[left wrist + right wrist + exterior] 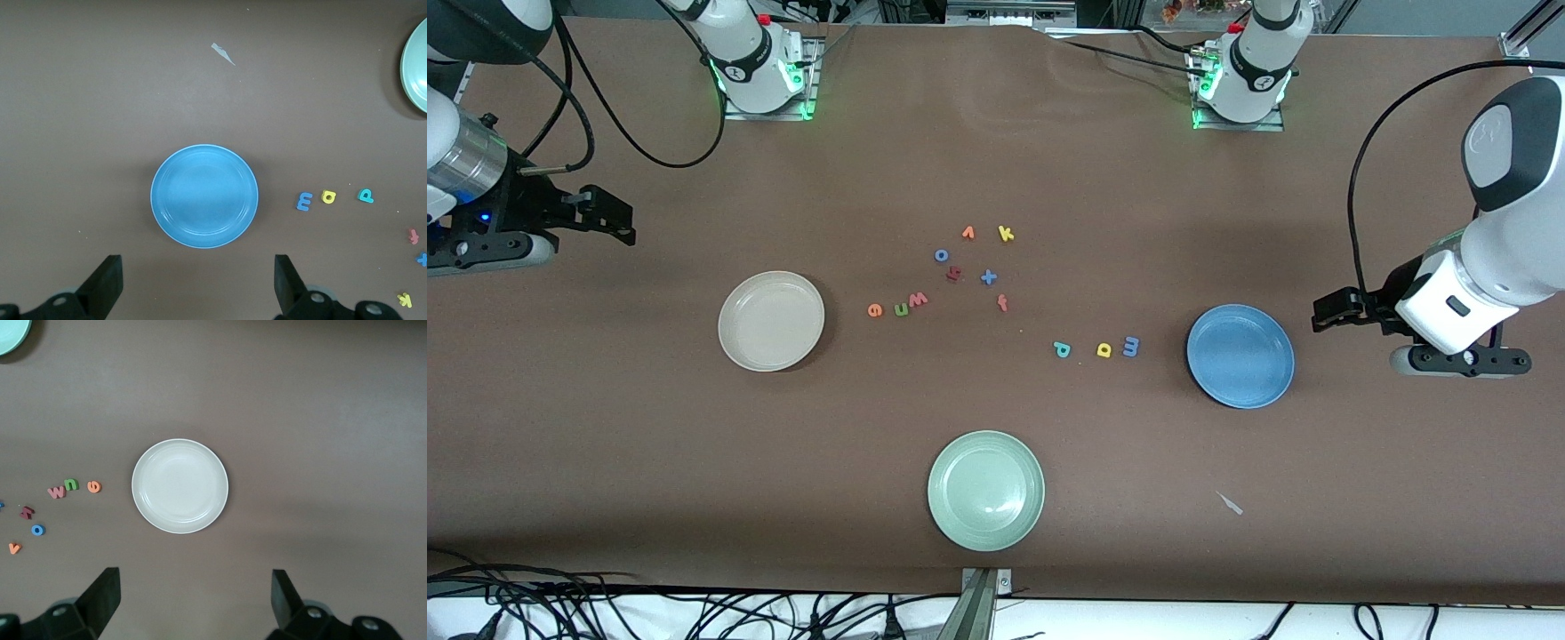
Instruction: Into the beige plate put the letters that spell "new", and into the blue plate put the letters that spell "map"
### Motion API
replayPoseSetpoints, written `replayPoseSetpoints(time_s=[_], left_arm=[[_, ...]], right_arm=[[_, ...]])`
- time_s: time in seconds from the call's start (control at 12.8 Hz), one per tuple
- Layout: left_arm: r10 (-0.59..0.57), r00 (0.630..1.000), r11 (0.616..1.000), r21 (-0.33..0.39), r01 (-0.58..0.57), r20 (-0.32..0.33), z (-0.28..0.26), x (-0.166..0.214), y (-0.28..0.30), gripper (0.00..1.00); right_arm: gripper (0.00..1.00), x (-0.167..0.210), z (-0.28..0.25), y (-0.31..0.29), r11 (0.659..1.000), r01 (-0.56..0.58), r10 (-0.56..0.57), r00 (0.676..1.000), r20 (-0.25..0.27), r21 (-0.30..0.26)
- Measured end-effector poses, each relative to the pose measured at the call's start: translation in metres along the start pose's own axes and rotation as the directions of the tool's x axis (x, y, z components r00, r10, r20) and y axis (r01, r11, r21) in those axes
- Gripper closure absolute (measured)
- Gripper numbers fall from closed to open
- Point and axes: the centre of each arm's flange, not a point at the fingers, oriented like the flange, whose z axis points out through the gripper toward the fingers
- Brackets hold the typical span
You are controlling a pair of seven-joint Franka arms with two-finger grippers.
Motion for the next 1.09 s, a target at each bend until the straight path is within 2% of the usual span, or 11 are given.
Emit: replayPoseSetpoints(time_s=[1.09], left_arm=[[-0.005, 1.000, 1.000, 0.001, 0.005, 0.000, -0.0002, 0.0002, -0.0022, 0.00]], right_arm=[[0.00, 0.0000, 0.0000, 0.0000, 1.000, 0.000, 0.000, 1.000, 0.000, 0.000]])
